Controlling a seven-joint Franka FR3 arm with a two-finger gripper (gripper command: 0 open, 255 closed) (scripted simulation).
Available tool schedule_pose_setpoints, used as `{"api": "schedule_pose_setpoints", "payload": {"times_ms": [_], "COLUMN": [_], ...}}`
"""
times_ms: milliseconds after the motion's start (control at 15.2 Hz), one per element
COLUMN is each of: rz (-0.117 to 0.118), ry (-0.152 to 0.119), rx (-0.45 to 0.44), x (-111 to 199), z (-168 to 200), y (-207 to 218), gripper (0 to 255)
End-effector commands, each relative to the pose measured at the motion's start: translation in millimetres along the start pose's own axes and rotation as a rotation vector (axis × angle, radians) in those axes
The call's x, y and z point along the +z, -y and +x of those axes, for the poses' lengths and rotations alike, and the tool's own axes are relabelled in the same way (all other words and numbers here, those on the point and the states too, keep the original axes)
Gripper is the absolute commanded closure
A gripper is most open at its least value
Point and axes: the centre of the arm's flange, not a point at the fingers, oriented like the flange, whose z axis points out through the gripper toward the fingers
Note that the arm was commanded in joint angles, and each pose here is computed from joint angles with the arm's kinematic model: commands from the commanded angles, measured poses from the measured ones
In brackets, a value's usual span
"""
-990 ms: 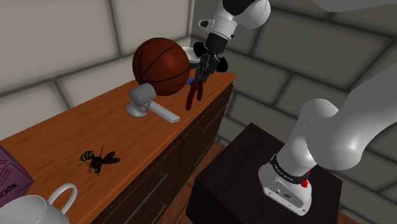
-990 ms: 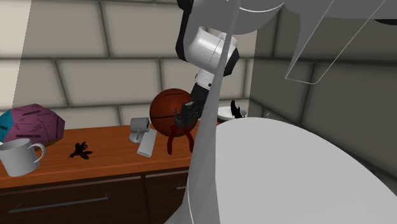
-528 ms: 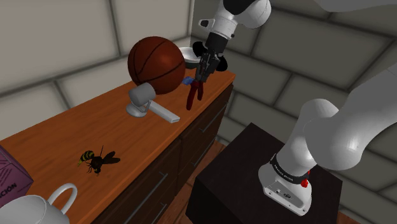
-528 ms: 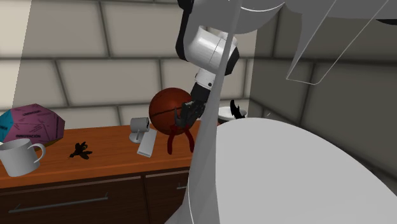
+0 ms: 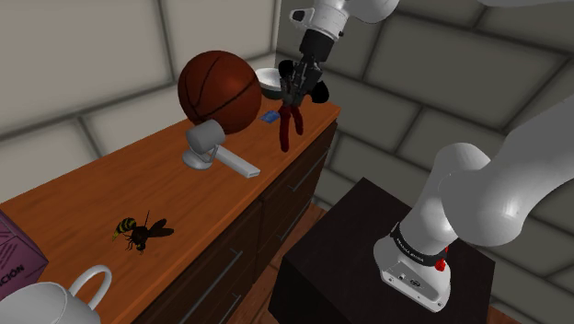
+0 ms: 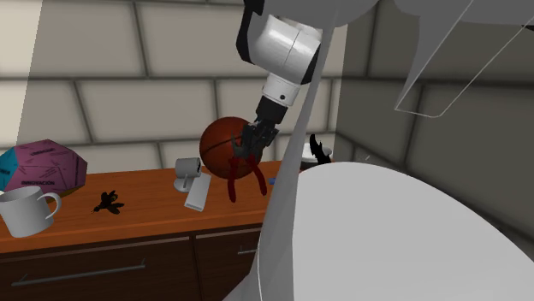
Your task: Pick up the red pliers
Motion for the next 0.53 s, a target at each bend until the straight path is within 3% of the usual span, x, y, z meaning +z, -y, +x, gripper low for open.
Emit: {"api": "schedule_pose_setpoints", "payload": {"times_ms": [0,462], "rz": [0.000,0.000], "ry": [0.000,0.000], "rx": [0.000,0.000], "x": [-10,-34], "z": [3,12], "y": [2,10], "gripper": [255,255]}}
